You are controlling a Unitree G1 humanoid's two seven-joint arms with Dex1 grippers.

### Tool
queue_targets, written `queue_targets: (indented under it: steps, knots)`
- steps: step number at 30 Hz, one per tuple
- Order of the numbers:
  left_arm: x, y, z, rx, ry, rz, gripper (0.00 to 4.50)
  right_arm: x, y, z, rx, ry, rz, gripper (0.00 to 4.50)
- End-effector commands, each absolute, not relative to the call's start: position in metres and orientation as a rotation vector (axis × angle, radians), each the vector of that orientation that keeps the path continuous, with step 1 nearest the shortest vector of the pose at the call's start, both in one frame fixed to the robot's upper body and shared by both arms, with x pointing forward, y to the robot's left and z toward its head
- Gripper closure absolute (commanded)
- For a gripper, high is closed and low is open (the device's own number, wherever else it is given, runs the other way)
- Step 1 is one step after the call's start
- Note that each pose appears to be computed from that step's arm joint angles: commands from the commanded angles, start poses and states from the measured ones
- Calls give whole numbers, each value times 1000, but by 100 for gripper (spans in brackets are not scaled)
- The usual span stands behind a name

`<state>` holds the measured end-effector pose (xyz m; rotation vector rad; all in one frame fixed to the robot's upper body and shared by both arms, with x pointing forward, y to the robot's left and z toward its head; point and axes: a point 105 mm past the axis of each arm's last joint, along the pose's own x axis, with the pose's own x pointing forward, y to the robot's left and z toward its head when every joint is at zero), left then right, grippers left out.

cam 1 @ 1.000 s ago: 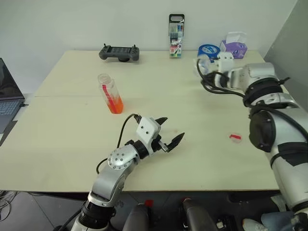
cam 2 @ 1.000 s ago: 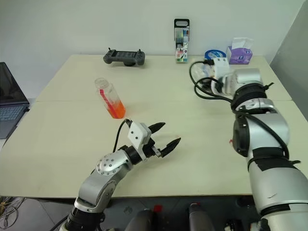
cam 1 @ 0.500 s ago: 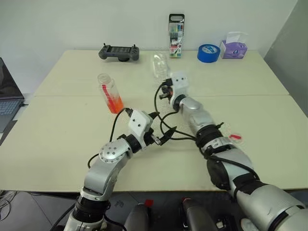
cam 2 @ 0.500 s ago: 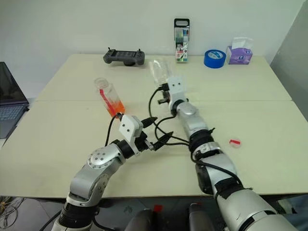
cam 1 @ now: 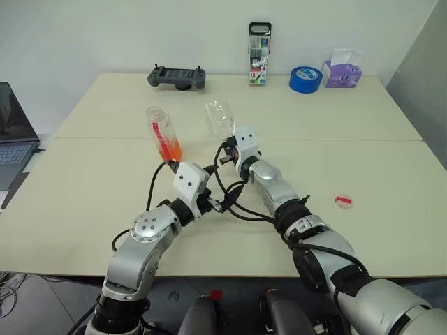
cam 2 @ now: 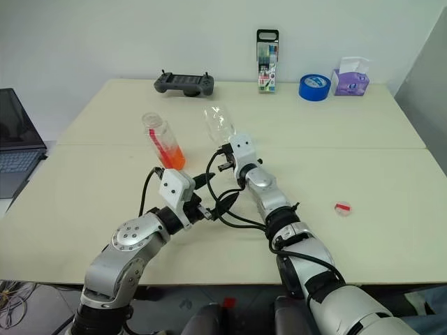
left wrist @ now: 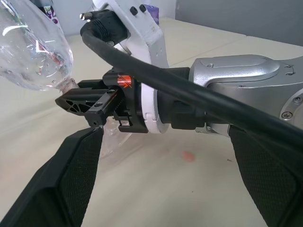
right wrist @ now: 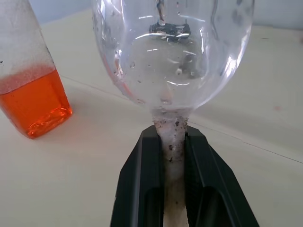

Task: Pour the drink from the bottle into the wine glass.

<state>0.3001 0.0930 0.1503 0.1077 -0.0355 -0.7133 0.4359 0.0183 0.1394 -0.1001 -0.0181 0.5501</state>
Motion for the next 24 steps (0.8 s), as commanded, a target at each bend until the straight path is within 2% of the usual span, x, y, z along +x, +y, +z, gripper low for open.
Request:
queue_targets:
  steps: [1, 8, 24]
  knots:
    - [303, 108, 165, 44, -90, -645, 0, 433, 3, 120, -136, 27, 551, 429]
    - [305, 136, 157, 51, -55, -593, 0, 425, -25, 102, -151, 41, 568, 429]
    - [301, 136, 149, 36, 12, -647, 0, 403, -54, 57, -145, 150, 551, 429]
